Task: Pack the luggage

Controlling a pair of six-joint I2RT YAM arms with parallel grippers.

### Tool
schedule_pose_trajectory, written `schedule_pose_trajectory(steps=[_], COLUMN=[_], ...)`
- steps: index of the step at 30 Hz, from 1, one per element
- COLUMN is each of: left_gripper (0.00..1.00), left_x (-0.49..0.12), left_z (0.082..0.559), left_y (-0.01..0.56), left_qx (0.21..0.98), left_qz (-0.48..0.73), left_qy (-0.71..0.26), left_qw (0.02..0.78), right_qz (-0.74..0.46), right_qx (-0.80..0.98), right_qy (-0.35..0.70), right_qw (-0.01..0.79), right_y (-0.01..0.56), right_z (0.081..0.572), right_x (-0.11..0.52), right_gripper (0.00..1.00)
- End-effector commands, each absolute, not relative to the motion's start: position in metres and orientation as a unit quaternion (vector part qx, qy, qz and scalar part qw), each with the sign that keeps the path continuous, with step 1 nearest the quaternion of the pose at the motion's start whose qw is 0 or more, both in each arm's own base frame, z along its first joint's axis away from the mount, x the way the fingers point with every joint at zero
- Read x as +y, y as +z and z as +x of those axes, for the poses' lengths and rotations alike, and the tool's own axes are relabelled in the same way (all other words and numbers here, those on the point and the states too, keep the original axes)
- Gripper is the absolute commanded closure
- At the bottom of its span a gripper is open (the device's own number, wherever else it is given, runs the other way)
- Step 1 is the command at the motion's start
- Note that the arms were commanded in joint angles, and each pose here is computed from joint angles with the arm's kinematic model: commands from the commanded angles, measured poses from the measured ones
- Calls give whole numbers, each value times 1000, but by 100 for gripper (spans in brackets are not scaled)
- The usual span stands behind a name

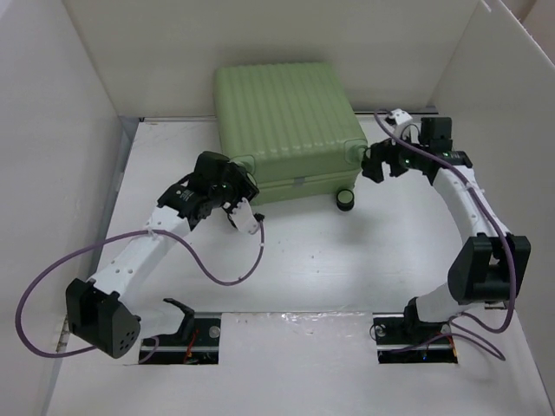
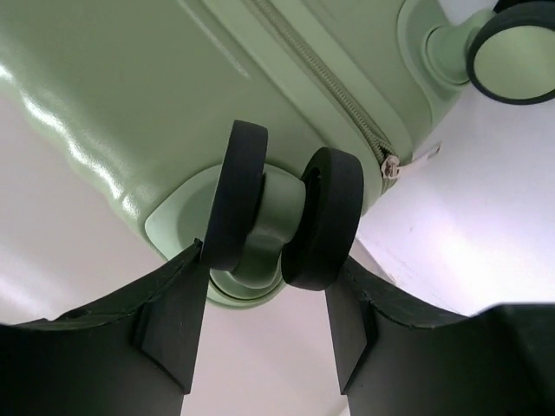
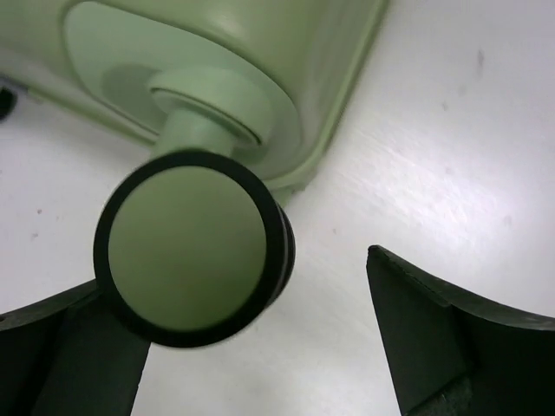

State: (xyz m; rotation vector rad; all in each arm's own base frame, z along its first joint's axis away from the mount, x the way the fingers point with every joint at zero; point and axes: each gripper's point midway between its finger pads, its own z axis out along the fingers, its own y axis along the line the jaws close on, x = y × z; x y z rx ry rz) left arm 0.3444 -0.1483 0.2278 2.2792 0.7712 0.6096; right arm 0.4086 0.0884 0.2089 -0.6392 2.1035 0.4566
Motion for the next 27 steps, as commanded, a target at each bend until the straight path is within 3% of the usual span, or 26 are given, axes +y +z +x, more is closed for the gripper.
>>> schedule_pose_trajectory(steps=[1, 5, 10, 15, 18, 22, 24, 25, 26, 27], left_gripper=[100, 100, 100, 100, 100, 99, 74, 54, 11, 0], left_x=[-182, -204, -233, -264, -273, -263, -246, -239, -228, -224], left_z=[289, 249, 205, 151, 125, 143, 151, 158, 173, 180], left_y=[237, 235, 232, 238, 235, 240, 244, 244, 247, 249], left_qx=[295, 324, 421, 448, 438, 404, 387, 377, 384, 374], left_qz=[876, 869, 830, 807, 807, 828, 856, 868, 869, 873], left_qy=[134, 69, -64, -163, -189, -108, -57, -28, 23, 50], left_qw=[357, 368, 362, 348, 347, 374, 339, 323, 310, 307], right_qz=[-125, -46, -9, 105, 159, 174, 155, 141, 135, 132], right_qx=[845, 855, 881, 881, 850, 824, 827, 840, 845, 846], right_qy=[167, 155, 118, 78, 74, 60, 71, 70, 74, 78], right_qw=[492, 493, 458, 455, 497, 536, 536, 518, 512, 511], right_y=[250, 241, 222, 212, 231, 244, 247, 237, 234, 235], right_z=[415, 411, 401, 379, 368, 362, 362, 362, 360, 363], right_x=[44, 14, -1, -43, -53, -61, -55, -54, -51, -50], right_gripper=[0, 0, 0, 0, 0, 0, 0, 0, 0, 0])
